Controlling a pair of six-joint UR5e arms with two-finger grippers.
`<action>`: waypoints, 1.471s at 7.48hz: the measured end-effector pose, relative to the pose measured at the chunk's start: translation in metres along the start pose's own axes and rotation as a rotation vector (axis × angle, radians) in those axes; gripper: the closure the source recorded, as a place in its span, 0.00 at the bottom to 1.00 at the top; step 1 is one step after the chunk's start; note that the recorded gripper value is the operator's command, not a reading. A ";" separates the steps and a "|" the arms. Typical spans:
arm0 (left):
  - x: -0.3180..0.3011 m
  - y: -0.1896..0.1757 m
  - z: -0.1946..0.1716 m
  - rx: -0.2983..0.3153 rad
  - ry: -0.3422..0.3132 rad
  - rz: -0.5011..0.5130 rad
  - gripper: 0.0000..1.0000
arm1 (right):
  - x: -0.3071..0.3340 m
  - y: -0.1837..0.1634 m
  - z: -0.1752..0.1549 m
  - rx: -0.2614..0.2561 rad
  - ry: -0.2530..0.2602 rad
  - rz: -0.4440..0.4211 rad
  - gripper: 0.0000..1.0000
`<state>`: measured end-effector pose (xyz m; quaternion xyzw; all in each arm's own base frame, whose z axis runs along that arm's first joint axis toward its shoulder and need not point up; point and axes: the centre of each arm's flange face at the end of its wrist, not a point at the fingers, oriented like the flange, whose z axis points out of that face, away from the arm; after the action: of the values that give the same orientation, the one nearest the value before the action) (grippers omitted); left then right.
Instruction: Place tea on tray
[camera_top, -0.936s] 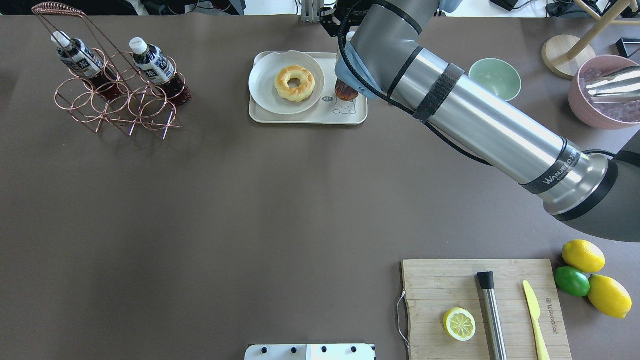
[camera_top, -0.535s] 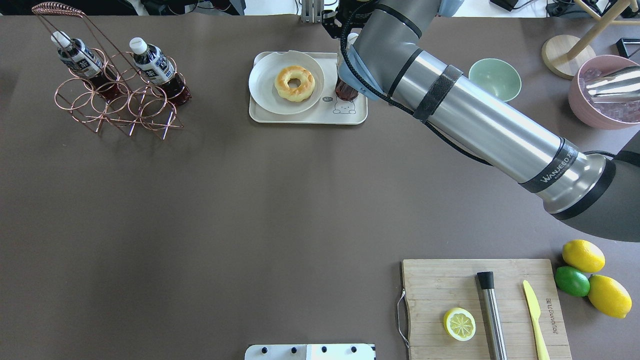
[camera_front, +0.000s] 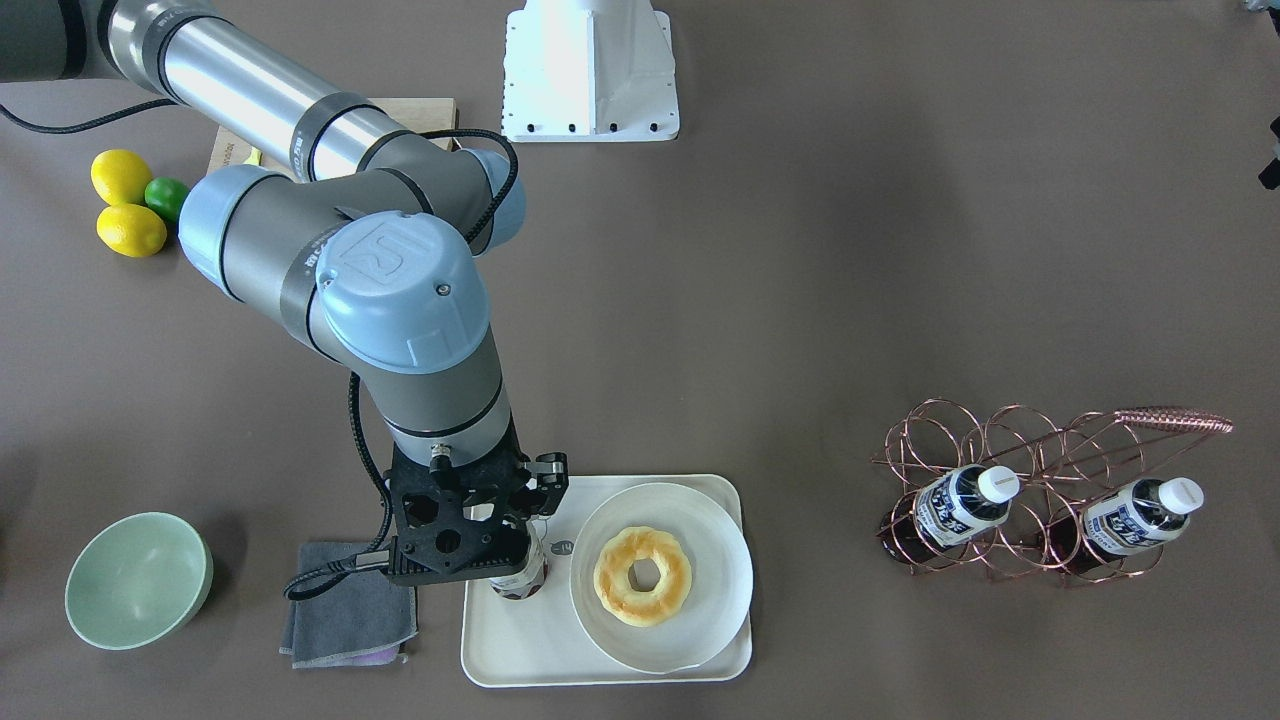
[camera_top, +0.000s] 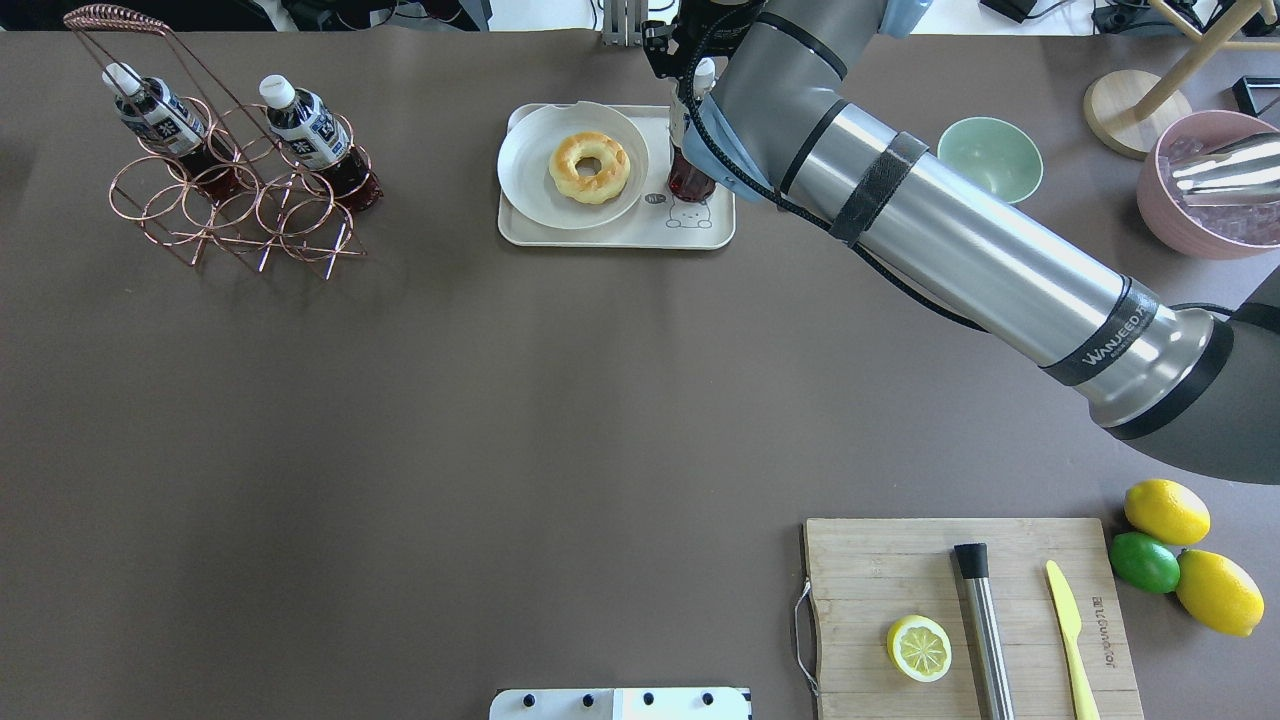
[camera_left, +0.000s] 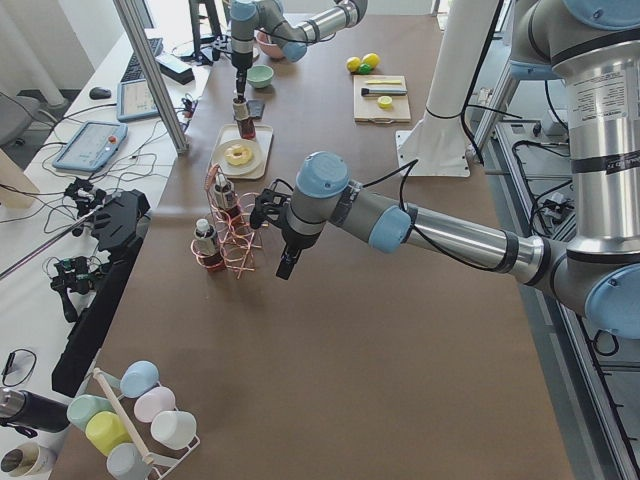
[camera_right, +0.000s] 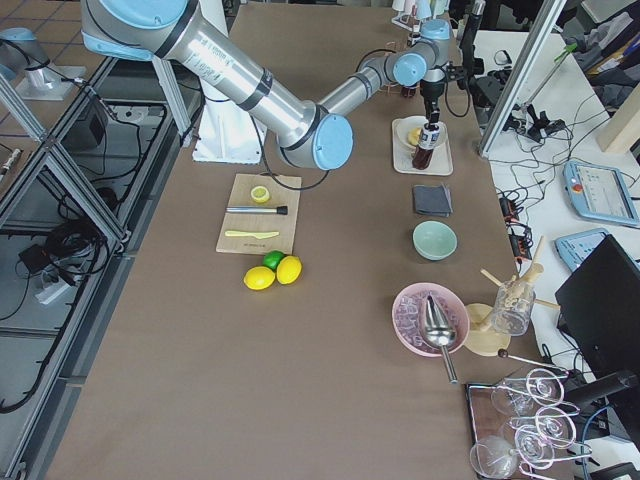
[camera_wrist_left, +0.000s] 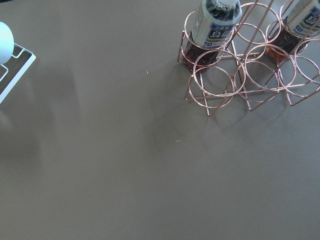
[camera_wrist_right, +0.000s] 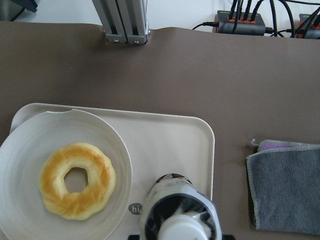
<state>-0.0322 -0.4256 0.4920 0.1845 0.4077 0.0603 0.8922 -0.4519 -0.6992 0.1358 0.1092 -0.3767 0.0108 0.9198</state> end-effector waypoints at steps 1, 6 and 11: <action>0.001 0.000 -0.001 0.001 0.000 -0.001 0.03 | 0.001 -0.002 -0.011 -0.003 -0.022 -0.004 0.00; -0.017 0.008 -0.008 0.006 -0.017 -0.051 0.03 | 0.216 0.062 -0.102 -0.088 -0.059 0.016 0.00; -0.021 0.008 -0.003 -0.065 0.002 -0.135 0.03 | 0.522 0.200 -0.120 -0.230 0.010 -0.112 0.00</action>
<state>-0.0482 -0.4221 0.5078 0.1274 0.4178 0.0136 0.8995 -0.0158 -0.5110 0.4541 0.0237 -0.3640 -0.0832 0.9274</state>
